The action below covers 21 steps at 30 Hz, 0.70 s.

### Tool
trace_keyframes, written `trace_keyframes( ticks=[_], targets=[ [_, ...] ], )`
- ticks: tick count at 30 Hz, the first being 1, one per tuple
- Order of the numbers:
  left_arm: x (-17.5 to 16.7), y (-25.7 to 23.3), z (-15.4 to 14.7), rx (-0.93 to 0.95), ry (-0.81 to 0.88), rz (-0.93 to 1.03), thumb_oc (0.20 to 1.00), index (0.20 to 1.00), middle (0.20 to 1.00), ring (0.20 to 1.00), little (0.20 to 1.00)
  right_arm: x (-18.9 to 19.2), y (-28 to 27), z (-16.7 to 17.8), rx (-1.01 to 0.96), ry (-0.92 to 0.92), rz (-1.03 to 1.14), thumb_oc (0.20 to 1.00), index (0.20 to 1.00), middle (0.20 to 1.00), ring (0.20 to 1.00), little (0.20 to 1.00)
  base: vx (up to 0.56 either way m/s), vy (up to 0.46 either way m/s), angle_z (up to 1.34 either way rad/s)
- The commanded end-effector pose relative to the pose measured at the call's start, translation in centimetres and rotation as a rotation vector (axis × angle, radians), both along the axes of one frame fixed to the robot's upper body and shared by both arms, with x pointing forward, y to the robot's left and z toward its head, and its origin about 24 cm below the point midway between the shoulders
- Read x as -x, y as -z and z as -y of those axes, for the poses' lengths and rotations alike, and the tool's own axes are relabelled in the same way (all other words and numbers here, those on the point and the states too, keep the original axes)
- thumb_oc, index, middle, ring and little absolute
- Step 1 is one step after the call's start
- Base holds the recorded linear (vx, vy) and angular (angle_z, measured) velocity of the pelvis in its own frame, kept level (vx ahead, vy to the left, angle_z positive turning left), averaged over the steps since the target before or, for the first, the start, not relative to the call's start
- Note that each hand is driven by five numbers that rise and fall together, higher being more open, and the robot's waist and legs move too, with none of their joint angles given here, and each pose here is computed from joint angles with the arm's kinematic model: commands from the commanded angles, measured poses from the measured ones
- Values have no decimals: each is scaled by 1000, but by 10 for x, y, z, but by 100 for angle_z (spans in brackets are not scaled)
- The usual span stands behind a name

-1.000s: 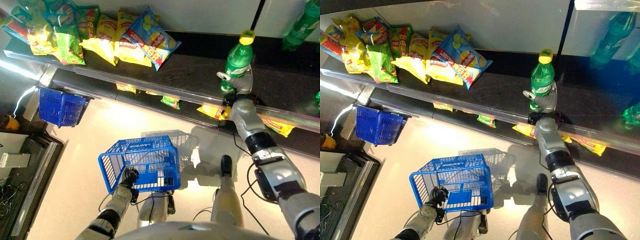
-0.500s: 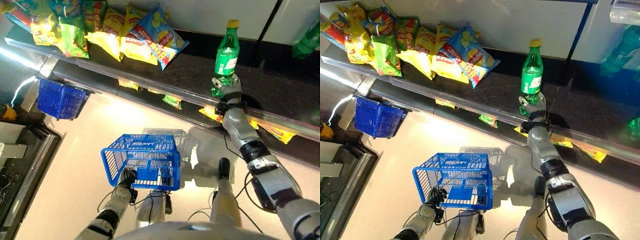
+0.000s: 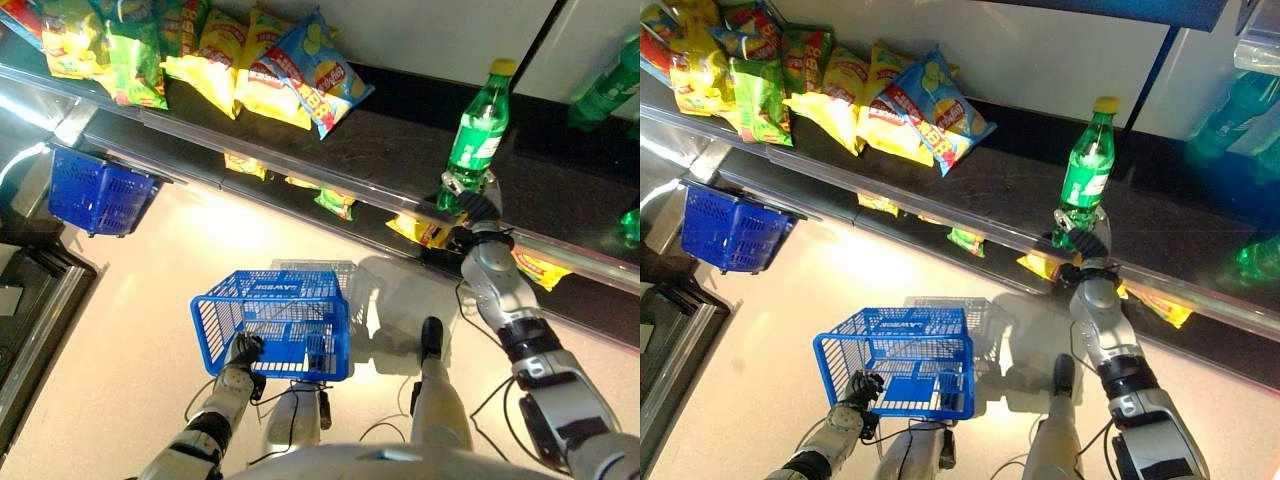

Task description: Pick up the snacks into the basket

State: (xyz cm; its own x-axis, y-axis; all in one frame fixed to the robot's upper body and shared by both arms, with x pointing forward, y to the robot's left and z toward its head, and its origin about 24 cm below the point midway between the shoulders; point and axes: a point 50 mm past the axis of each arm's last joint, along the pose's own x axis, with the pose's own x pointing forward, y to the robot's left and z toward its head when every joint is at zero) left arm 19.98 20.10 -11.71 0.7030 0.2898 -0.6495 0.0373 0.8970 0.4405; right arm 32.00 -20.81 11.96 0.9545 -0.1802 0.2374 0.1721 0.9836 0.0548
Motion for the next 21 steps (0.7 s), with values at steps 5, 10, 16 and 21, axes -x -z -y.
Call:
trace_keyframes(
  ticks=[5,10,16,21],
  targets=[
    [-3,-2,-21,-92,46,-38,200,200,200,200,200,38,-100,-16,88,-235,518,200,200,200,200,200,0,0,0],
    [-1,-1,-23,-93,48,-53,200,200,200,200,200,56,-104,-27,152,-352,548,200,200,200,200,200,0,0,0],
    [4,2,-28,-86,30,-78,200,200,200,200,200,75,-87,-25,283,-434,467,200,200,200,200,200,-2,-8,-1],
    [6,2,-33,-78,-13,-81,200,200,200,200,200,83,-36,-12,405,-400,212,200,200,200,200,200,-7,-4,1]
  ],
)
